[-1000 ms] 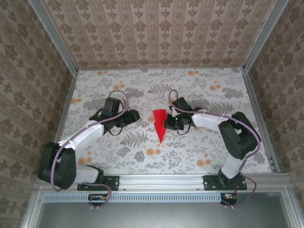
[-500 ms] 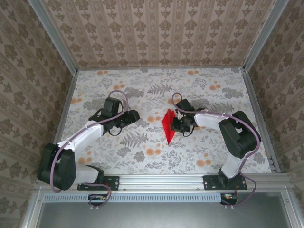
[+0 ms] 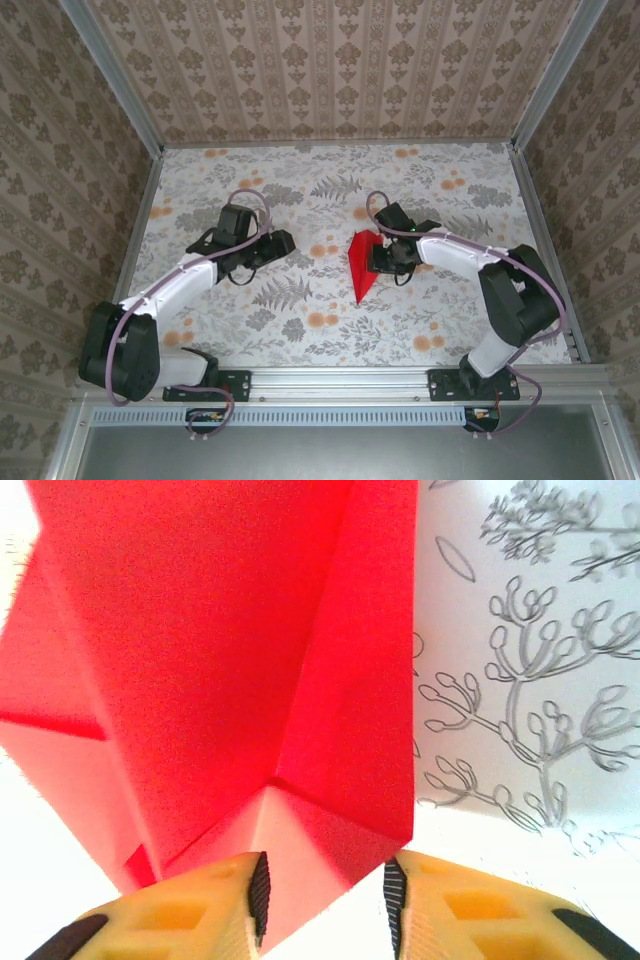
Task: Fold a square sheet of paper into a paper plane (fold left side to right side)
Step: Turn over the paper plane at the center of the table, then pick up the paper plane at the center of the table.
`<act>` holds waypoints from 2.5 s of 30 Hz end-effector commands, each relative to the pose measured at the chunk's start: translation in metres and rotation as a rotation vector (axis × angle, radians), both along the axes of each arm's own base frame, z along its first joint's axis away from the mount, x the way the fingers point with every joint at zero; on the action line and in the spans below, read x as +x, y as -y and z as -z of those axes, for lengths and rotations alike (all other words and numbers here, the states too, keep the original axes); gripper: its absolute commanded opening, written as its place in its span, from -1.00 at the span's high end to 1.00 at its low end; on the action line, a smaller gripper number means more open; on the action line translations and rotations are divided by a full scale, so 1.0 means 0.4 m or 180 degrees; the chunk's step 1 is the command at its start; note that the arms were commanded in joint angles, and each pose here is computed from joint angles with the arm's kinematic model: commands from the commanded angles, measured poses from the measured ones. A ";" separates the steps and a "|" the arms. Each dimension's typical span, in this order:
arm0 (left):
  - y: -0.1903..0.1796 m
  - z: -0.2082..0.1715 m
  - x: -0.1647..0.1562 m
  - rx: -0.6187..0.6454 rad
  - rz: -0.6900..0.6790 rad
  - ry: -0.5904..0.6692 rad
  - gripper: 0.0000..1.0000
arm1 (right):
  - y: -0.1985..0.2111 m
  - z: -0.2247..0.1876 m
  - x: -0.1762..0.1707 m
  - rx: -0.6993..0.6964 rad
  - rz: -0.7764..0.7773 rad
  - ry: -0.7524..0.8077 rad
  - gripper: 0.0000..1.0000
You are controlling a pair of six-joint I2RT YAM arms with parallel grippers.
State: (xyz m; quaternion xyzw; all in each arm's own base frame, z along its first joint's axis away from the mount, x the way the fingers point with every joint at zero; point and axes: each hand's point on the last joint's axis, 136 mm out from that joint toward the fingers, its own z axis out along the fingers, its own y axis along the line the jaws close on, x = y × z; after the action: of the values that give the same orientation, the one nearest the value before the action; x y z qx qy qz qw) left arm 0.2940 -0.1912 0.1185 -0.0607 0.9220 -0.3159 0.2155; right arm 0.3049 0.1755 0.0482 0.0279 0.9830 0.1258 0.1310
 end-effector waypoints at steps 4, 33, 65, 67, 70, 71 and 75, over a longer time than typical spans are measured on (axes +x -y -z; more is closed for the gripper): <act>-0.029 -0.114 0.031 0.0095 0.0023 0.0525 -0.58 | 0.030 -0.124 -0.011 -0.0160 0.0000 0.0121 0.08; -0.087 -0.268 -0.015 0.0269 0.0263 0.1453 -1.00 | -0.107 0.015 -0.054 -0.0221 -0.0043 -0.0290 -0.06; -0.086 -0.294 -0.017 0.0289 0.0318 0.1501 -1.00 | -0.098 -0.039 0.000 -0.0478 -0.0151 -0.0154 0.97; -0.088 -0.294 -0.018 0.0319 0.0328 0.1504 -1.00 | -0.097 -0.055 0.032 -0.0471 -0.0141 -0.0127 0.98; -0.092 -0.289 -0.020 0.0375 0.0354 0.1499 -1.00 | -0.095 -0.072 0.090 -0.0461 -0.0126 -0.0108 0.98; -0.093 -0.289 -0.021 0.0392 0.0363 0.1503 -1.00 | -0.094 -0.077 0.109 -0.0471 -0.0128 -0.0100 0.98; -0.094 -0.293 -0.023 0.0434 0.0398 0.1519 -1.00 | -0.092 -0.078 0.182 -0.0490 -0.0141 -0.0128 0.98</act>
State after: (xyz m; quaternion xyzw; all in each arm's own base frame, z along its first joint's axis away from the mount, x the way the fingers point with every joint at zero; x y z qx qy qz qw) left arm 0.2841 -0.1560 0.2233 0.0712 0.8698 -0.2802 0.3999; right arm 0.3750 0.2249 0.0912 0.0138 0.9865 0.0855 0.1392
